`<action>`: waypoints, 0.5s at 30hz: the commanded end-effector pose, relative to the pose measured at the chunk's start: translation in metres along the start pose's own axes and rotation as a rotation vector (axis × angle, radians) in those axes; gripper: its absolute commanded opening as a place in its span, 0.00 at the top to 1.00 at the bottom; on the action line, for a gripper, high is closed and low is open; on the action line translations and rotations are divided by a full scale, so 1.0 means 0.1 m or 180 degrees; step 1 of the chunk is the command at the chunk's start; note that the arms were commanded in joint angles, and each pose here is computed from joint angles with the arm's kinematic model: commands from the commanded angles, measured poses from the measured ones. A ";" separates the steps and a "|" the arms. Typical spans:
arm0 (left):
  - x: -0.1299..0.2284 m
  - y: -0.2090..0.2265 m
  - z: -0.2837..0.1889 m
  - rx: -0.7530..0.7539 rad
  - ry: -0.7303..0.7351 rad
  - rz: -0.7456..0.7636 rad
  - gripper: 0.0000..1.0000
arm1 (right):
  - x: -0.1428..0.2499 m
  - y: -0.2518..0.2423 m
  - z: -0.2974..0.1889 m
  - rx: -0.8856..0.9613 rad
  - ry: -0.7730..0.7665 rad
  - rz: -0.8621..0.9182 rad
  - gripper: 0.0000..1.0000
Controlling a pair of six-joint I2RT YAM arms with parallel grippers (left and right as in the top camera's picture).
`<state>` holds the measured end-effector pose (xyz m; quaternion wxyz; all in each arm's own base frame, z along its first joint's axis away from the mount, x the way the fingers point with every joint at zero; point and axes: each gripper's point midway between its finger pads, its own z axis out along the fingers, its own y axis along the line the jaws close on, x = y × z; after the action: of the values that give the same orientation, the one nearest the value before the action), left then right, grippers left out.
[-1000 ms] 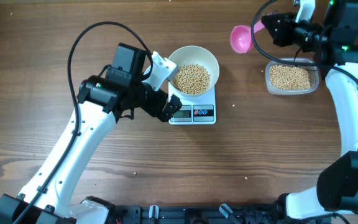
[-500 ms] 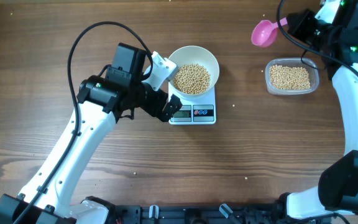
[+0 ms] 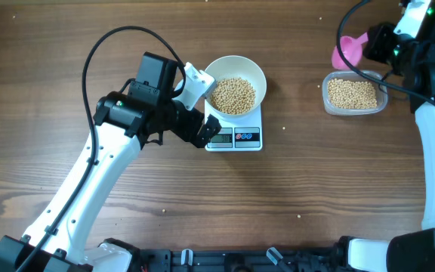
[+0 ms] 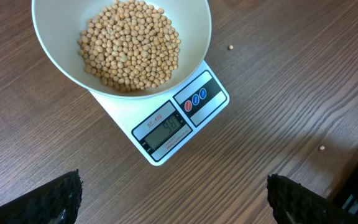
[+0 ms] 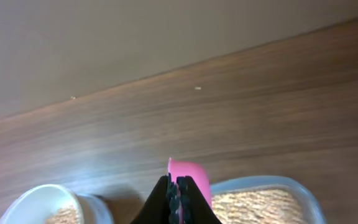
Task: Scoop item into bowl and weigh 150g on scale
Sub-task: 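Move the empty scoop with the right gripper back into the tub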
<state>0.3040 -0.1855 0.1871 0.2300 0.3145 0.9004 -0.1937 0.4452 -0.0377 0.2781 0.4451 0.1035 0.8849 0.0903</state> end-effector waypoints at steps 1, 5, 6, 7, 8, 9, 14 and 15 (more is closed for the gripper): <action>-0.05 -0.03 -0.03 0.0039 -0.0056 0.0070 0.00 | -0.09 -0.31 -0.14 0.0630 -0.0125 -0.0238 0.96; -0.05 -0.03 -0.03 0.0039 -0.0056 0.0070 0.00 | -0.04 -0.43 -0.17 0.0913 -0.0028 -0.0475 0.96; -0.05 -0.03 -0.03 0.0039 -0.0055 0.0070 0.00 | -0.02 -0.41 -0.16 0.0941 0.0003 -0.0549 0.96; -0.05 -0.03 -0.03 0.0039 -0.0055 0.0070 0.00 | 0.01 -0.37 -0.12 0.0969 0.0044 -0.0657 0.96; -0.05 -0.03 -0.03 0.0039 -0.0056 0.0070 0.00 | 0.05 -0.34 -0.08 0.1017 0.0088 -0.0755 0.96; -0.05 -0.03 -0.03 0.0039 -0.0055 0.0070 0.00 | 0.08 -0.34 -0.05 0.1114 0.0123 -0.0800 0.96; -0.05 -0.03 -0.03 0.0039 -0.0055 0.0070 0.00 | 0.21 -0.33 0.10 0.1191 0.0292 -0.0877 0.96; -0.05 -0.03 -0.03 0.0039 -0.0056 0.0070 0.00 | 0.25 -0.35 0.14 0.1196 0.0345 -0.0880 0.96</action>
<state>0.3040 -0.1855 0.1871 0.2300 0.3145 0.9004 -0.1937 0.4362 -0.0569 0.2510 0.3938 0.0577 0.9107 -0.1107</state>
